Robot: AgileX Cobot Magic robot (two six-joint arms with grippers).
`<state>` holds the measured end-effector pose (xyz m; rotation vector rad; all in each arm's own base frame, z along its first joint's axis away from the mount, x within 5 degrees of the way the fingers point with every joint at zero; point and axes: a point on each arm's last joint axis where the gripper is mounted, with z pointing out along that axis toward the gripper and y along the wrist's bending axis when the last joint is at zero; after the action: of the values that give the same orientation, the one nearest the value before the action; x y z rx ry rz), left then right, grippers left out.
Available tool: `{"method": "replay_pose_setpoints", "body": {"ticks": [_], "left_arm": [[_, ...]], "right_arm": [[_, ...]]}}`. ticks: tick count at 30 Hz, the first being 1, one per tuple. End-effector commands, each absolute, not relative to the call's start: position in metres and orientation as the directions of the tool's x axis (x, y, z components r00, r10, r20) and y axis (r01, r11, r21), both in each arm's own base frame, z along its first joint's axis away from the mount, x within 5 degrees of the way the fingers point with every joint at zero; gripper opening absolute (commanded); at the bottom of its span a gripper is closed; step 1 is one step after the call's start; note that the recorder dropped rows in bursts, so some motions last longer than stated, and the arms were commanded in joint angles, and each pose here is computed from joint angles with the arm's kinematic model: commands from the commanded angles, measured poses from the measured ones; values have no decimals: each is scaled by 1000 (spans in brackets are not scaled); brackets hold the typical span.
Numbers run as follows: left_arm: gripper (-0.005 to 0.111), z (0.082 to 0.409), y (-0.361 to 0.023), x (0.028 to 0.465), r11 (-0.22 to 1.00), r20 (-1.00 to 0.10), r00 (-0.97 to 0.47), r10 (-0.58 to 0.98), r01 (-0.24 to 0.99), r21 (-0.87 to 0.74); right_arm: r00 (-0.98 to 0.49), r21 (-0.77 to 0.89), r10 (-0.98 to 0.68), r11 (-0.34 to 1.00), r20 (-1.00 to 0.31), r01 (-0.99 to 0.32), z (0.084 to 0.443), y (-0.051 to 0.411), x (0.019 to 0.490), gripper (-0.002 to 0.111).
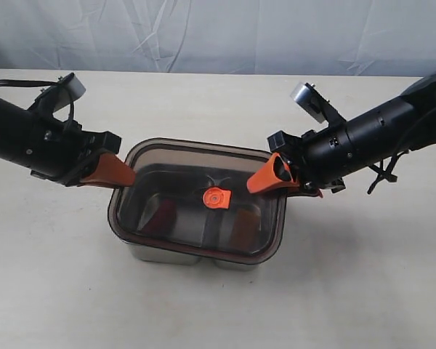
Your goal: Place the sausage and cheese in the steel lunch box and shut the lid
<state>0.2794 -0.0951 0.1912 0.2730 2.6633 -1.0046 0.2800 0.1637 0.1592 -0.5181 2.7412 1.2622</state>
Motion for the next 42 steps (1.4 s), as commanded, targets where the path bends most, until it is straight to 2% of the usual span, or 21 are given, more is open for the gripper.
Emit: {"method": "replay_pose_setpoints", "body": {"ticks": [1, 12, 17, 34, 42], "left_arm": [[0, 192, -93, 280, 758, -339, -937, 89, 284, -587], [0, 191, -90, 285, 793, -366, -929, 59, 266, -548], [1, 187, -86, 282, 819, -331, -940, 84, 254, -515], [1, 187, -87, 281, 813, -320, -943, 89, 255, -524], [1, 188, -88, 280, 808, -316, -944, 97, 260, -528]], "right_arm": [[-940, 617, -221, 711, -259, -337, 149, 152, 292, 28], [-946, 617, -169, 723, -276, -309, 149, 153, 296, 28], [-946, 612, -164, 729, -279, -307, 148, 152, 297, 28], [-945, 612, -187, 724, -270, -318, 148, 153, 295, 29], [-945, 618, -189, 719, -268, -319, 149, 153, 295, 45]]}}
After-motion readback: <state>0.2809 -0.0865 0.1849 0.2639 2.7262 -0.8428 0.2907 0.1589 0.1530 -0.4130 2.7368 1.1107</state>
